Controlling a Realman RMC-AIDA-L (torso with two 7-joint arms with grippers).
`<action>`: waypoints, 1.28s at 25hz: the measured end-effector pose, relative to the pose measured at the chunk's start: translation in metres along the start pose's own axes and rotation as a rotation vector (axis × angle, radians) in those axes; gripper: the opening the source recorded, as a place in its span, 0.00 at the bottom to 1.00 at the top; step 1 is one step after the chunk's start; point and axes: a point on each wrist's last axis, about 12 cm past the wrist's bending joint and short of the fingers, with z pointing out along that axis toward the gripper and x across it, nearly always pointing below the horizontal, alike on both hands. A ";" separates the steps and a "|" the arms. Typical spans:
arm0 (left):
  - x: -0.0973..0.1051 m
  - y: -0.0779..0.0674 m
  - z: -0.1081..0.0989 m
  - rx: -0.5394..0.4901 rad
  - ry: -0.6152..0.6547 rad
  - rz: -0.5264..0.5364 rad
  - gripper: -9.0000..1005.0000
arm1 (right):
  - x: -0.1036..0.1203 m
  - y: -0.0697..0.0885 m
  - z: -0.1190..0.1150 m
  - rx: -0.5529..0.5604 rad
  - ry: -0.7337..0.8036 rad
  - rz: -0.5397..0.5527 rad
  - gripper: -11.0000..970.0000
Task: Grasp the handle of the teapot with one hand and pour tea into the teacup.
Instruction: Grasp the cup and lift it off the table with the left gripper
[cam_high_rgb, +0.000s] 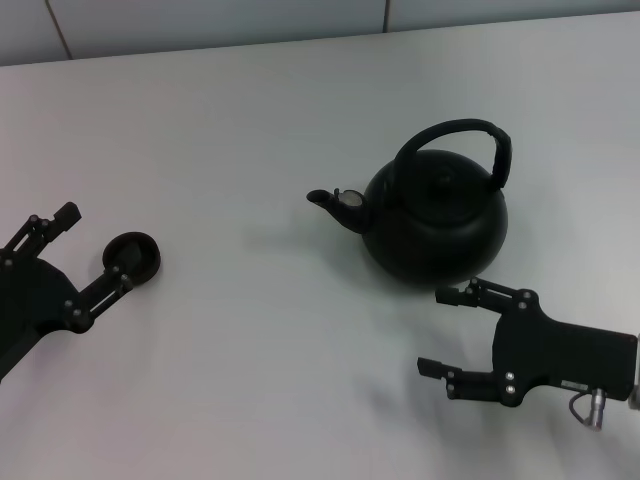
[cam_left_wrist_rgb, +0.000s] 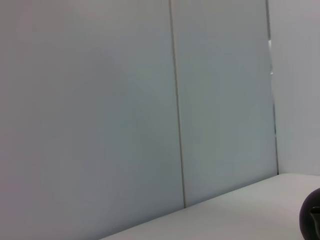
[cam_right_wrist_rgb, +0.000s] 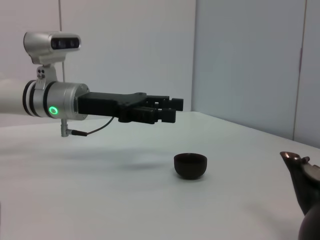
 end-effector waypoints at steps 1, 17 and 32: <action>0.000 0.000 0.000 0.000 0.000 -0.001 0.80 | -0.001 -0.001 0.000 0.005 -0.002 0.000 0.84; 0.024 0.002 -0.008 -0.036 0.201 -0.007 0.80 | -0.002 -0.005 0.003 0.004 -0.003 -0.005 0.84; 0.026 0.005 0.009 -0.021 0.244 -0.015 0.80 | -0.004 -0.006 0.006 -0.001 -0.008 -0.007 0.84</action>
